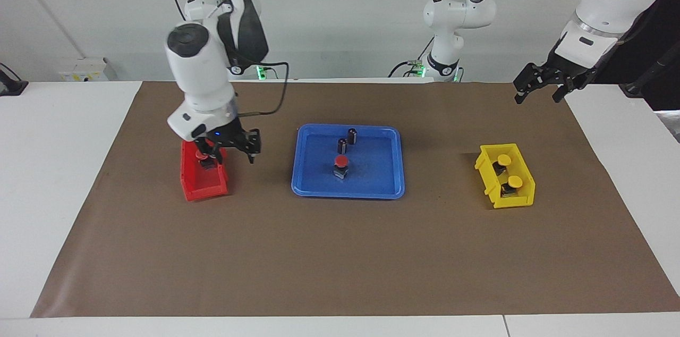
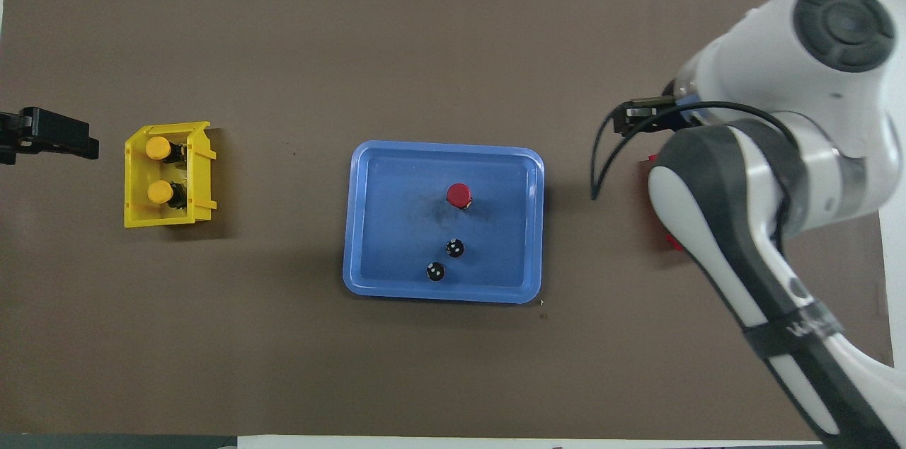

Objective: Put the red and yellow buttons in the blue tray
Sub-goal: 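Grasp the second red button with the right gripper while the left gripper grasps yellow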

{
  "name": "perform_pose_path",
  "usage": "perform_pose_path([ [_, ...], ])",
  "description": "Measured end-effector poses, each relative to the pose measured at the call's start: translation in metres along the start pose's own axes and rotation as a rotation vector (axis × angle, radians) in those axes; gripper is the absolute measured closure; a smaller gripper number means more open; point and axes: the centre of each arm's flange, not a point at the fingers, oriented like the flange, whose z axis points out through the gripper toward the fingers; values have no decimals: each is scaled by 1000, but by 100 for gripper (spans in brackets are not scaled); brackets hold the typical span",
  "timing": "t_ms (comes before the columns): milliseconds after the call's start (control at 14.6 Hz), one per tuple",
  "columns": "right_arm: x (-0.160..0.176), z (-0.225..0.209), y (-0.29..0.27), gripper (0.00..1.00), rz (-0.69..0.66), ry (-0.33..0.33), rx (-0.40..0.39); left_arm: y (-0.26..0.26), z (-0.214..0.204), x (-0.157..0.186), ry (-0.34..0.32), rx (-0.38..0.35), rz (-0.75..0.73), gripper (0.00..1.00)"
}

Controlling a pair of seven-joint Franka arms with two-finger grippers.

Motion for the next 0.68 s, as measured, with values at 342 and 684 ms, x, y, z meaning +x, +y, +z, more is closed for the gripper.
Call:
perform_pose_path([
  [342,-55,50,76,33,-41,-4,28,-10,66,16,79,0,33,3],
  [684,-71,91,85,33,-74,23,18,-43,143,56,87,3,-1,18],
])
